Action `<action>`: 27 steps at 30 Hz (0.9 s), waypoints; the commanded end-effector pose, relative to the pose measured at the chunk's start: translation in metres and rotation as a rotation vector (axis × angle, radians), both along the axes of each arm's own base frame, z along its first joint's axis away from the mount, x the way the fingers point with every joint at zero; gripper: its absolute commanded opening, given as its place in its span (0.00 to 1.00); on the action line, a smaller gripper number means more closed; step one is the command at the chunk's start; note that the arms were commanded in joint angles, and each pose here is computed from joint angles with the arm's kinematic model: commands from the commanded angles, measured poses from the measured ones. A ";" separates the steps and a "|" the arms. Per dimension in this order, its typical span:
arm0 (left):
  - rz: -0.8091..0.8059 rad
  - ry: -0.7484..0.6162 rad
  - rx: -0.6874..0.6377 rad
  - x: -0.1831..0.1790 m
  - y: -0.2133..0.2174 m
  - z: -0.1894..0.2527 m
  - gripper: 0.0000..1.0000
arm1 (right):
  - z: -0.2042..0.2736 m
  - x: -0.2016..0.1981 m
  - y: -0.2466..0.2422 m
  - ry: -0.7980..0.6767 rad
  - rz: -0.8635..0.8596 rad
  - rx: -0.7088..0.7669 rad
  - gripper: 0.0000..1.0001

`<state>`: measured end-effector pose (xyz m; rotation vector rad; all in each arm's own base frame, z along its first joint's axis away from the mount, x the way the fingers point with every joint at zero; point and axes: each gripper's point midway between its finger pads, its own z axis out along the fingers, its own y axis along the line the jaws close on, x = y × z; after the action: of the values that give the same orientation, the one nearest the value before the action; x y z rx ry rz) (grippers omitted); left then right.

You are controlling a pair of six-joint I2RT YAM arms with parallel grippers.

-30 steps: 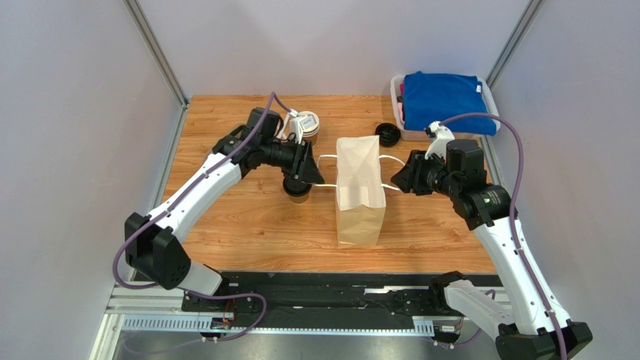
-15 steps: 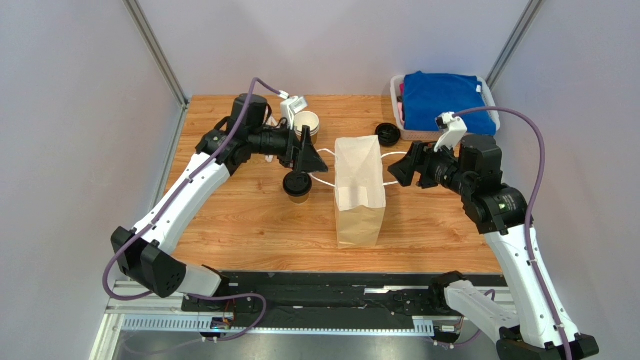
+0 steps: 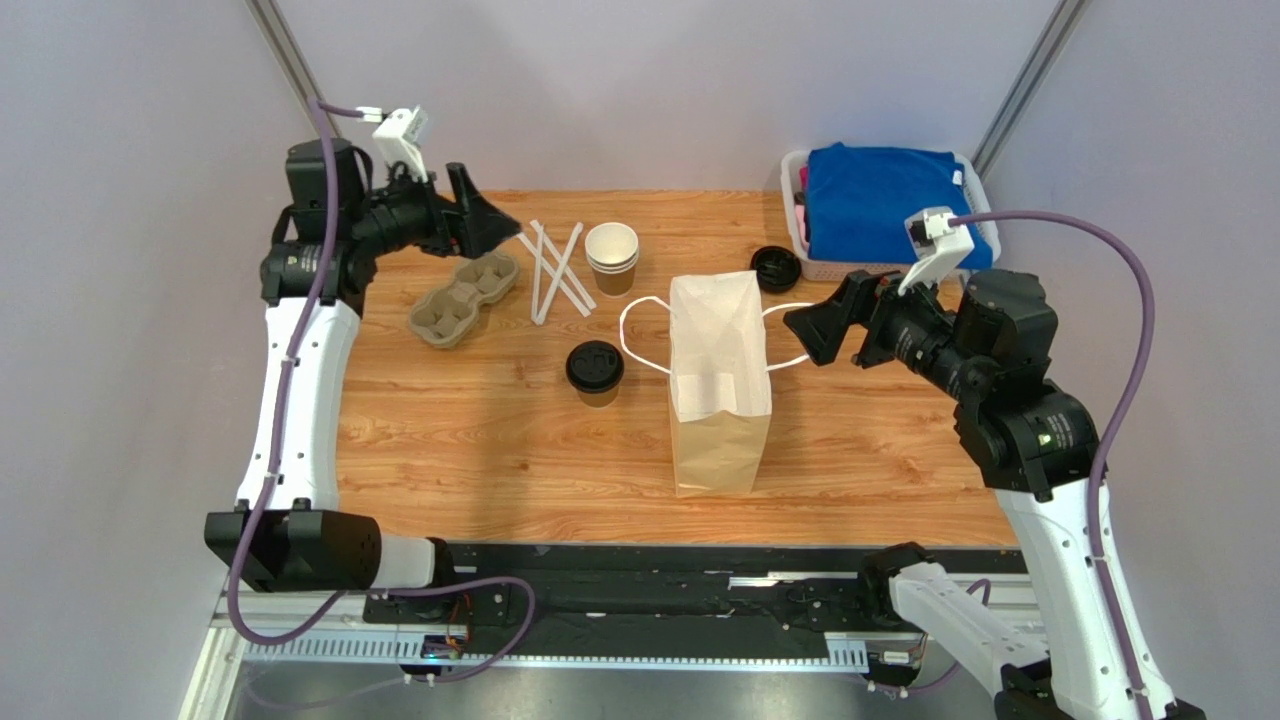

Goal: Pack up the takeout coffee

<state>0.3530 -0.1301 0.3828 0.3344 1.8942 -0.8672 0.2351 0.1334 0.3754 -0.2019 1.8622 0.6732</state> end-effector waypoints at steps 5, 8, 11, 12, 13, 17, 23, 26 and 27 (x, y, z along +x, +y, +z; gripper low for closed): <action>0.068 0.104 0.606 0.042 0.095 -0.118 0.74 | 0.012 -0.004 -0.011 -0.109 -0.017 -0.057 0.96; 0.000 0.149 0.687 0.060 0.103 -0.152 0.62 | 0.006 -0.001 -0.017 -0.120 -0.038 -0.090 0.97; -0.047 0.225 0.756 0.081 0.114 -0.185 0.51 | 0.002 0.002 -0.022 -0.119 -0.053 -0.105 0.98; -0.065 0.267 0.770 0.089 0.117 -0.205 0.49 | 0.000 0.002 -0.022 -0.116 -0.055 -0.109 0.98; -0.067 0.256 0.803 0.097 0.120 -0.205 0.48 | 0.000 0.003 -0.022 -0.117 -0.054 -0.115 0.98; -0.102 0.274 0.872 0.119 0.123 -0.228 0.44 | -0.007 0.005 -0.022 -0.101 -0.049 -0.125 0.99; -0.185 0.294 0.919 0.135 0.118 -0.255 0.43 | -0.014 0.009 -0.021 -0.081 -0.049 -0.125 0.99; -0.208 0.318 0.926 0.136 0.119 -0.268 0.43 | -0.014 0.010 -0.021 -0.077 -0.053 -0.123 0.99; -0.215 0.322 0.925 0.135 0.119 -0.271 0.43 | -0.015 0.011 -0.022 -0.076 -0.054 -0.123 0.99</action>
<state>0.4878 -0.0125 0.1170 0.9220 2.5142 -0.1188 0.2401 0.1142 0.3522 -0.2529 1.8739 0.5277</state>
